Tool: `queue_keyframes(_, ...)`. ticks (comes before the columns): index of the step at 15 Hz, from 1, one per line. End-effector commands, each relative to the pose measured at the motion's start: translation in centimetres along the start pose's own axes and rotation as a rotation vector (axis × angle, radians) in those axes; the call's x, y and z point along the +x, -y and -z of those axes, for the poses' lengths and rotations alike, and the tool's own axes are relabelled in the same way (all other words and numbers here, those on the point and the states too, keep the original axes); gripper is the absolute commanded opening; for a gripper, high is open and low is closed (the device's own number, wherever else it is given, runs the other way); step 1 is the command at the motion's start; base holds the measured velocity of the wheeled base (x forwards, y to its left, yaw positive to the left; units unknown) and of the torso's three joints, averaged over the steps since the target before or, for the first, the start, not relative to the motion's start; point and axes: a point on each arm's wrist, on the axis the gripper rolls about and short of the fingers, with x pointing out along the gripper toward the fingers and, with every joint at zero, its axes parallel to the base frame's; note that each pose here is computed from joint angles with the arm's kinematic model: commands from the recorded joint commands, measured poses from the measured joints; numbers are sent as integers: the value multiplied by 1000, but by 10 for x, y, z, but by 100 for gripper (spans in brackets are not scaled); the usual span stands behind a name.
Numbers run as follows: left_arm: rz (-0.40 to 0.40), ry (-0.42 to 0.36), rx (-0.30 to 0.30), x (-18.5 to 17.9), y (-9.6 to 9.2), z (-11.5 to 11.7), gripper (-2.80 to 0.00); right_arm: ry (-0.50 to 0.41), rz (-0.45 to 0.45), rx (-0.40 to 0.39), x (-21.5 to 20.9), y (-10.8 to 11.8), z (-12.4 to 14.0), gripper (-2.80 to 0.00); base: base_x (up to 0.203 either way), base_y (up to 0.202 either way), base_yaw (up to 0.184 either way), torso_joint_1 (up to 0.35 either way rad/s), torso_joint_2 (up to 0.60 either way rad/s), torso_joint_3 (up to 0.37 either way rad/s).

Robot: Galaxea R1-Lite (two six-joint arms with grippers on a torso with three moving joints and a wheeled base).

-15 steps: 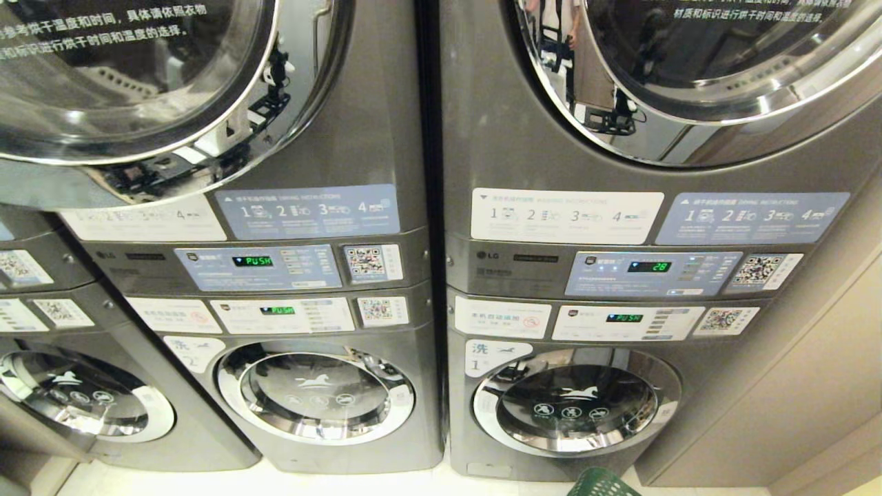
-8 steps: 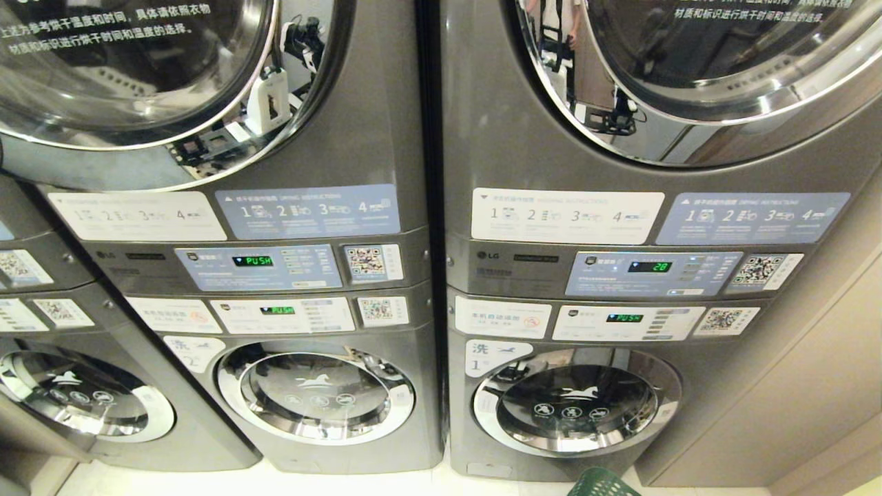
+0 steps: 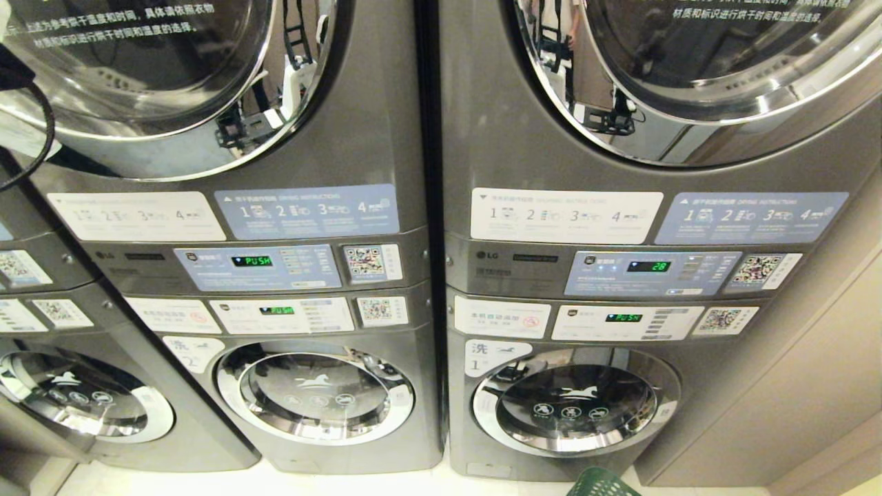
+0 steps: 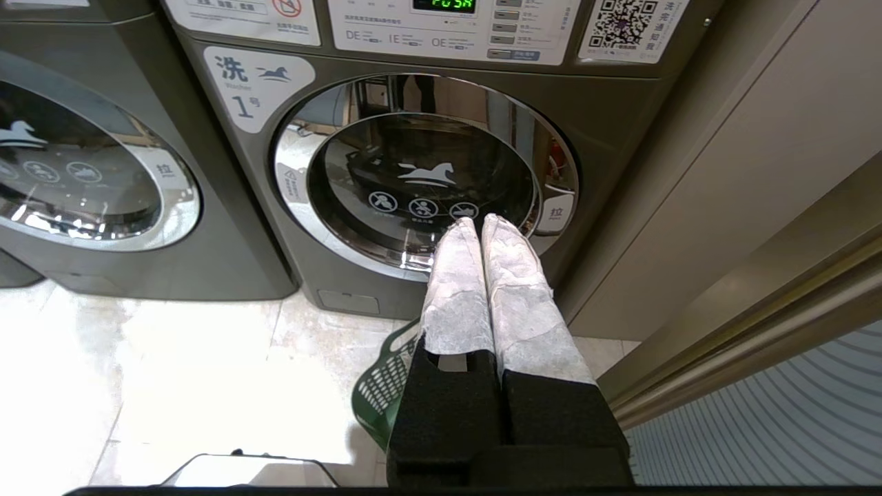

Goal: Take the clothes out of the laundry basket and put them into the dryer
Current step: Close the dryer

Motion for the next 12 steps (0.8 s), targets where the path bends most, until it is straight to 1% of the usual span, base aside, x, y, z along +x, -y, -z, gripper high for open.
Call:
queue_keyframes(1,125,104,15,-14,26,-49,-280,-1,-2,-2,0,0,0,-280,0,0,0,0,0,0)
queue_keyframes(3,240,148,34,-34,45,-77,-280,0,-2,-2,0,0,0,-280,0,0,0,0,0,0)
queue_keyframes(4,287,153,29,-54,54,-89,-280,-1,-3,-2,0,0,0,-280,0,0,0,0,0,0)
queue_keyframes(5,326,108,5,-79,62,-88,-280,-1,-3,-2,0,0,0,-280,0,0,0,0,0,0)
queue_keyframes(6,355,35,-24,-110,69,-81,-280,-1,-3,-3,0,0,0,-280,0,0,0,0,0,0)
queue_keyframes(7,374,-24,-46,-151,76,-83,-280,-1,-3,-3,0,0,1,-280,0,0,0,0,0,0)
queue_keyframes(8,377,-56,-56,-190,80,-89,-280,-1,-2,-3,0,0,1,-280,0,0,0,0,0,0)
queue_keyframes(9,371,-103,-68,-227,85,-92,-280,-1,-2,-2,0,0,0,-280,0,0,0,0,0,0)
queue_keyframes(10,358,-182,-86,-266,89,-88,-280,-1,-2,-5,0,0,0,-280,0,0,0,0,0,0)
queue_keyframes(11,339,-244,-95,-295,92,-80,-280,-1,-3,-5,0,0,0,-280,0,0,0,0,0,0)
queue_keyframes(12,308,-349,-112,-320,94,-60,-280,0,-3,-5,0,0,0,-280,0,0,0,0,0,0)
